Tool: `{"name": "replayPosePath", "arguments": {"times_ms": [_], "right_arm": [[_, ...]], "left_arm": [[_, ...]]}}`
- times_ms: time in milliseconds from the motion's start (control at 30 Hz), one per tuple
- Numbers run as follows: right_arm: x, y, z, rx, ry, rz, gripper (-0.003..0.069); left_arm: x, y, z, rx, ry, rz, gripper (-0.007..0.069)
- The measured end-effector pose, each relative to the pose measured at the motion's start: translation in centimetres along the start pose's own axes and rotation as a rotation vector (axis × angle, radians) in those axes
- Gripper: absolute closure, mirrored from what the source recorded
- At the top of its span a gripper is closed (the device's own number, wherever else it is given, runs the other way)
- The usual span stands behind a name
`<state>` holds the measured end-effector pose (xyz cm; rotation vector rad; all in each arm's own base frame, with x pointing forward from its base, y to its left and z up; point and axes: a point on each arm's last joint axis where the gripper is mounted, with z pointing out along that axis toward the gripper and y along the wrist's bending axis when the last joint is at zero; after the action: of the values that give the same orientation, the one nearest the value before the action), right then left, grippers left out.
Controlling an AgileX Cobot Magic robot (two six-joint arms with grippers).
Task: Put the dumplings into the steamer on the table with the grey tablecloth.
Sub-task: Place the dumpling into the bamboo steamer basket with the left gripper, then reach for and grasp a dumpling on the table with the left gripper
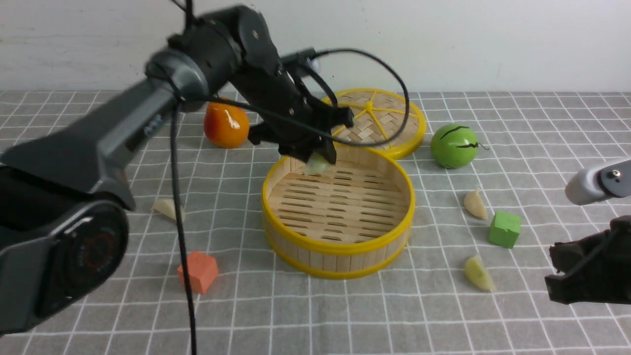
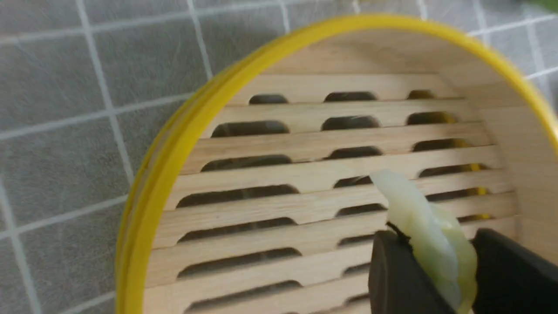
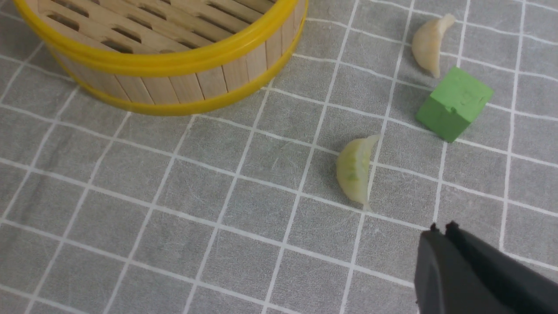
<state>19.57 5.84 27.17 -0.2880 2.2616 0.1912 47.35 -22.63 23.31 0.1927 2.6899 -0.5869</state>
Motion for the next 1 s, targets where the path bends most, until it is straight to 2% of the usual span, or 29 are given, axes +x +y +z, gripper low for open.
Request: {"name": "replayPosePath", "arguments": {"times_ms": [100, 200, 267, 367, 400, 467, 600, 800, 933, 1000], "right_arm": [[0.0, 0.0, 0.0, -0.003, 0.0, 0.008, 0.0659], [0.0, 0.0, 0.0, -0.004, 0.0, 0.009, 0.0657], [0.0, 0.0, 0.0, -0.004, -0.001, 0.011, 0.0657], [0.0, 0.0, 0.0, -0.004, -0.001, 0.011, 0.0657], [0.0, 0.0, 0.0, -0.004, -0.001, 0.011, 0.0657], [0.0, 0.0, 0.0, -0.004, -0.001, 0.011, 0.0657], [0.0, 0.0, 0.0, -0.004, -0.001, 0.012, 0.0654], [0.0, 0.0, 0.0, -0.005, 0.001, 0.012, 0.065], [0.1, 0.0, 0.0, -0.005, 0.015, 0.012, 0.065], [0.3, 0.1, 0.0, -0.005, 0.029, 0.012, 0.065]], "left_arm": [[0.8, 0.9, 3.3, -0.064, 0.026, -0.017, 0.042], [0.5, 1.0, 3.4, -0.071, 0.0, -0.038, 0.0403], [0.4, 1.1, 3.4, -0.077, -0.019, -0.053, 0.0351], [0.3, 1.1, 3.4, -0.082, -0.031, -0.065, 0.0221], [0.3, 1.1, 3.4, -0.082, -0.031, -0.065, 0.0214], [0.3, 1.0, 3.1, -0.084, -0.021, -0.075, 0.0132], [0.5, 0.7, 1.4, -0.106, 0.015, -0.048, 0.0113], [-0.5, -1.5, -8.4, -0.16, -0.106, 0.087, 0.0151], [-0.1, -2.0, -17.3, -0.298, -0.214, 0.233, 0.0181], [0.1, -1.1, -21.1, -0.347, -0.28, 0.21, 0.0186]]}}
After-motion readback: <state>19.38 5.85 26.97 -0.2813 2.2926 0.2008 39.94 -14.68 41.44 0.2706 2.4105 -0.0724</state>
